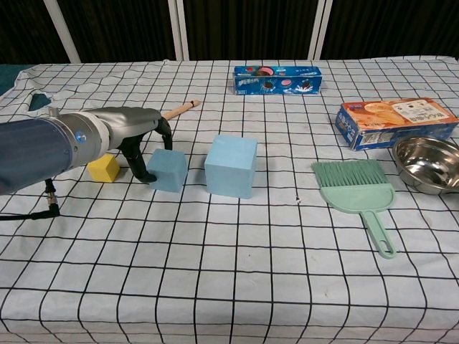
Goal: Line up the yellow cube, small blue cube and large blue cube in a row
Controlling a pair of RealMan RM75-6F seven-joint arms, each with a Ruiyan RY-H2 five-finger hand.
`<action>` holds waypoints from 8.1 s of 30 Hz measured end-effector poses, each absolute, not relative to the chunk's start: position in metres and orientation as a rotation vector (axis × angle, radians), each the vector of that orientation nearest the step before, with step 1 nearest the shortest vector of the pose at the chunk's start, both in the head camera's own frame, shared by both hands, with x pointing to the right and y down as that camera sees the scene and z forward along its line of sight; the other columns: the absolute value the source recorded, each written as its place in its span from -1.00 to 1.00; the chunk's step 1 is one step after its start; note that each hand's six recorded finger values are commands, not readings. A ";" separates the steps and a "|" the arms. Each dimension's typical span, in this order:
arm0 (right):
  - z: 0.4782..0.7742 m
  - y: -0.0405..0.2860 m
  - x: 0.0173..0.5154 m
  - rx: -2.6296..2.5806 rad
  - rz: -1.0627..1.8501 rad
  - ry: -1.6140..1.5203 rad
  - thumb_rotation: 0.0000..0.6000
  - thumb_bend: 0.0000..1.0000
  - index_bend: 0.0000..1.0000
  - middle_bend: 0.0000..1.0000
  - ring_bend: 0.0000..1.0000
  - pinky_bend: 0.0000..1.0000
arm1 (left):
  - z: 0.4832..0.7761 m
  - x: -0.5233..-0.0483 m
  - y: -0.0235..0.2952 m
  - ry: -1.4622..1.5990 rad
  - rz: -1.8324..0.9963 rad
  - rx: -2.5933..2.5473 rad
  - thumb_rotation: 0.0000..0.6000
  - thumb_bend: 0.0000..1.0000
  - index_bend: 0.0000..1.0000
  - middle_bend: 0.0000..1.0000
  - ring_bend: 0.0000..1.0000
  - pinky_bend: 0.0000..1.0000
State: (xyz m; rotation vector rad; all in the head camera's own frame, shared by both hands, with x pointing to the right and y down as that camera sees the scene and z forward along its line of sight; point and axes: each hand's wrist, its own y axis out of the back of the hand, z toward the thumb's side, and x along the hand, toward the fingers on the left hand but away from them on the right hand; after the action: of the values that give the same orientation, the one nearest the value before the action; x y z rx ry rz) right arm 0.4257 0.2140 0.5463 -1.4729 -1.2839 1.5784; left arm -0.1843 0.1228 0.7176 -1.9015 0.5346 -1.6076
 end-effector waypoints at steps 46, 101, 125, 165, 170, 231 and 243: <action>0.546 0.215 0.432 -1.481 1.593 -1.303 1.00 -0.62 -0.80 -0.90 -0.62 -0.76 | 0.718 -0.139 0.103 0.564 -1.603 -1.964 1.00 -0.41 -0.08 -0.85 -1.00 -1.00; 0.546 0.217 0.431 -1.462 1.611 -1.289 1.00 -0.62 -0.80 -0.90 -0.62 -0.76 | 0.719 -0.290 0.121 0.529 -1.705 -1.843 1.00 -0.64 -0.38 -0.88 -1.00 -1.00; 0.548 0.218 0.433 -1.464 1.621 -1.286 1.00 -0.62 -0.80 -0.90 -0.62 -0.76 | 0.730 -0.284 0.111 0.580 -1.695 -1.849 1.00 -0.45 -0.12 -0.85 -1.00 -1.00; 0.542 0.217 0.437 -1.465 1.611 -1.315 1.00 -0.62 -0.80 -0.90 -0.62 -0.76 | 0.708 -0.176 0.095 0.604 -1.535 -1.968 1.00 -0.36 -0.03 -0.82 -1.00 -1.00; 0.540 0.217 0.438 -1.462 1.609 -1.321 1.00 -0.62 -0.80 -0.90 -0.62 -0.76 | 0.716 -0.173 0.095 0.598 -1.559 -1.951 1.00 -0.36 -0.03 -0.82 -1.00 -1.00; 0.541 0.218 0.440 -1.467 1.618 -1.320 1.00 -0.62 -0.80 -0.90 -0.62 -0.76 | 0.730 -0.161 0.100 0.540 -1.575 -1.939 1.00 -0.55 -0.68 -0.86 -1.00 -1.00; 0.541 0.219 0.441 -1.458 1.625 -1.314 1.00 -0.62 -0.80 -0.90 -0.62 -0.76 | 0.692 -0.219 0.098 0.594 -1.549 -1.841 1.00 -0.55 -0.68 -0.86 -1.00 -1.00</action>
State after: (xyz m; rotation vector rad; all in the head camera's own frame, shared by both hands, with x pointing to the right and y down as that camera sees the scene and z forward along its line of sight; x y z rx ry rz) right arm 0.4409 0.2189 0.5406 -1.4581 -1.3138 1.6253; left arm -0.2193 0.0984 0.6921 -1.8405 0.5942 -1.5494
